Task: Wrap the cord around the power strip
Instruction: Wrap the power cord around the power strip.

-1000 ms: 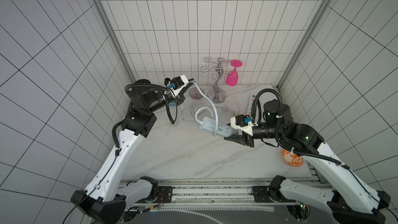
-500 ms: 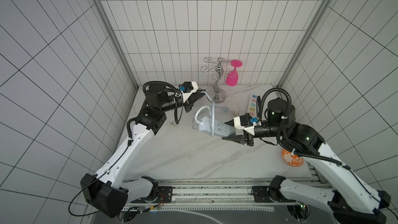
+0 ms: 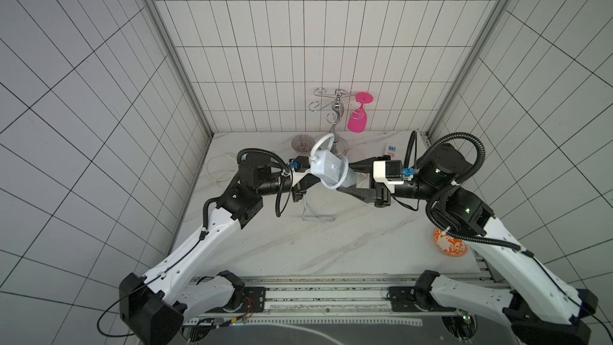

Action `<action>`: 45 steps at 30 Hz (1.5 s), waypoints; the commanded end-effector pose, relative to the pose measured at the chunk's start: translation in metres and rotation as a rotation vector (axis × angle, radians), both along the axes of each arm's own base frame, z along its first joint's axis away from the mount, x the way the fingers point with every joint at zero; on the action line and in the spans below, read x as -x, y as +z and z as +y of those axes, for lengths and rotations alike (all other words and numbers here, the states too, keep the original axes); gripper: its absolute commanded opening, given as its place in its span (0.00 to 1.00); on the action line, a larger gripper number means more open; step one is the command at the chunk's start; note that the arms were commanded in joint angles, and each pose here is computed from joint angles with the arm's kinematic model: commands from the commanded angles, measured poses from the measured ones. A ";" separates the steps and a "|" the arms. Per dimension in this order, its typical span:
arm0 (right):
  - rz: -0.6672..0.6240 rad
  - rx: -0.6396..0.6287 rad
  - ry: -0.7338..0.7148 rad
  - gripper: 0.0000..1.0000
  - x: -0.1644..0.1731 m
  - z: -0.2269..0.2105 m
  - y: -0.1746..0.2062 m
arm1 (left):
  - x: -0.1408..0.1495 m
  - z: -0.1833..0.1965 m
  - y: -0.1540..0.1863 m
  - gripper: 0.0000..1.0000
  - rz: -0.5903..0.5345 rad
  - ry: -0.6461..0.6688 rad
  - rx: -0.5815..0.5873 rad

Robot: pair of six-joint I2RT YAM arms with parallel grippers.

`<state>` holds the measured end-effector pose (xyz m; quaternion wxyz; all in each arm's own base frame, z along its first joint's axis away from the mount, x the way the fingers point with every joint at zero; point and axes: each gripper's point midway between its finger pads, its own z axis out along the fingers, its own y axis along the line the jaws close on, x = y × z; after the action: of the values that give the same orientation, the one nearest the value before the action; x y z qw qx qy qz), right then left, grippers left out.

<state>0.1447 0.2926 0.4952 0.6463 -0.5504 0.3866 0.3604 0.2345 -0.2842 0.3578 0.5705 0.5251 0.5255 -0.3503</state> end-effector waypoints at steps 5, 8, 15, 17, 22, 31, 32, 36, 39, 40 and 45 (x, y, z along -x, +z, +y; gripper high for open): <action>-0.129 -0.186 -0.107 0.00 -0.013 -0.007 0.062 | 0.008 0.006 -0.031 0.00 0.077 0.022 -0.059; -0.126 -0.141 -0.244 0.00 -0.033 -0.015 0.059 | 0.010 0.014 -0.035 0.00 0.059 0.058 -0.100; -0.047 0.020 -0.668 0.00 -0.098 -0.048 0.031 | 0.016 0.037 -0.024 0.00 -0.003 0.170 -0.122; -0.031 0.055 -0.760 0.00 -0.115 -0.054 0.021 | 0.015 0.043 -0.019 0.06 -0.023 0.207 -0.111; -0.011 0.089 -0.912 0.00 -0.139 -0.067 0.006 | 0.017 0.048 -0.006 0.15 -0.054 0.231 -0.091; -0.046 -0.005 -0.886 0.00 -0.138 -0.060 0.050 | 0.011 0.041 -0.046 0.34 0.050 0.225 -0.069; -0.049 -0.015 -0.882 0.00 -0.137 -0.061 0.055 | 0.009 0.041 -0.050 0.37 0.057 0.235 -0.059; -0.055 -0.042 -0.869 0.00 -0.131 -0.063 0.069 | -0.012 0.044 -0.063 0.46 0.101 0.342 -0.017; -0.050 -0.058 -0.843 0.00 -0.126 -0.063 0.077 | -0.029 0.041 -0.073 0.50 0.136 0.392 -0.019; -0.049 -0.069 -0.832 0.00 -0.123 -0.063 0.081 | -0.034 0.038 -0.075 0.51 0.152 0.399 -0.021; -0.035 -0.086 -0.781 0.00 -0.112 -0.062 0.086 | -0.053 0.024 -0.081 0.53 0.150 0.433 -0.021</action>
<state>0.2879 0.2496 0.5080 0.7040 -0.3772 0.5991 0.0567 0.2727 -0.2556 0.2519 0.5462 0.4031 0.6863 -0.2612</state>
